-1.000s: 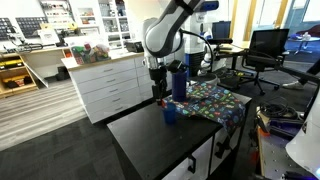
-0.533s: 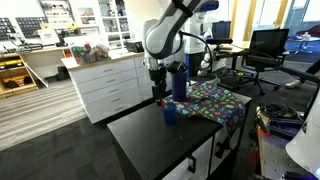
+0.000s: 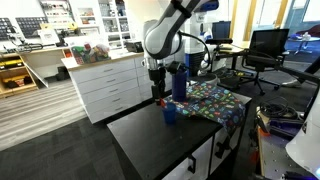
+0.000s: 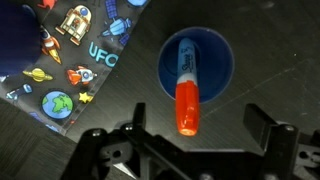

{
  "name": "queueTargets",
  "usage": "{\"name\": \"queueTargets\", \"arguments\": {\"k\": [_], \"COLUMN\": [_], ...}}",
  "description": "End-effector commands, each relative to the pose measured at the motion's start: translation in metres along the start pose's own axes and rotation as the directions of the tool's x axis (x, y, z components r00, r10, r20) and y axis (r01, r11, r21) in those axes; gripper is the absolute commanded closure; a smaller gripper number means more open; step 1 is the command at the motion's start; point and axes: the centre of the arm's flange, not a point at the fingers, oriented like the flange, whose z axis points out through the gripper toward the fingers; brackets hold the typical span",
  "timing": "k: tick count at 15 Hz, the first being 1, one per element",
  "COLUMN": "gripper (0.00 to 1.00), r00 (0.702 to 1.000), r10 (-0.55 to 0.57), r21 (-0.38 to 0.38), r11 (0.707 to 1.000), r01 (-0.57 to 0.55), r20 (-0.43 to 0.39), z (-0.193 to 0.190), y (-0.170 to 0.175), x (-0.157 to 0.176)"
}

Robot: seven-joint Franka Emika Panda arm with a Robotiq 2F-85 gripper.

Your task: Take the red marker out of the dark blue cup

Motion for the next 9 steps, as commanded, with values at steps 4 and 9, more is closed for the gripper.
{"name": "queueTargets", "arguments": {"k": [4, 9], "gripper": [0.26, 0.59], "r00": [0.999, 0.999], "r10": [-0.028, -0.033], "r21": [0.011, 0.012], "r11": [1.0, 0.999], "r01": [0.028, 0.033], "r20": [-0.016, -0.019], "z": [0.0084, 0.0086], "y": [0.0074, 0.0082], "x": [0.0055, 0.0077]}}
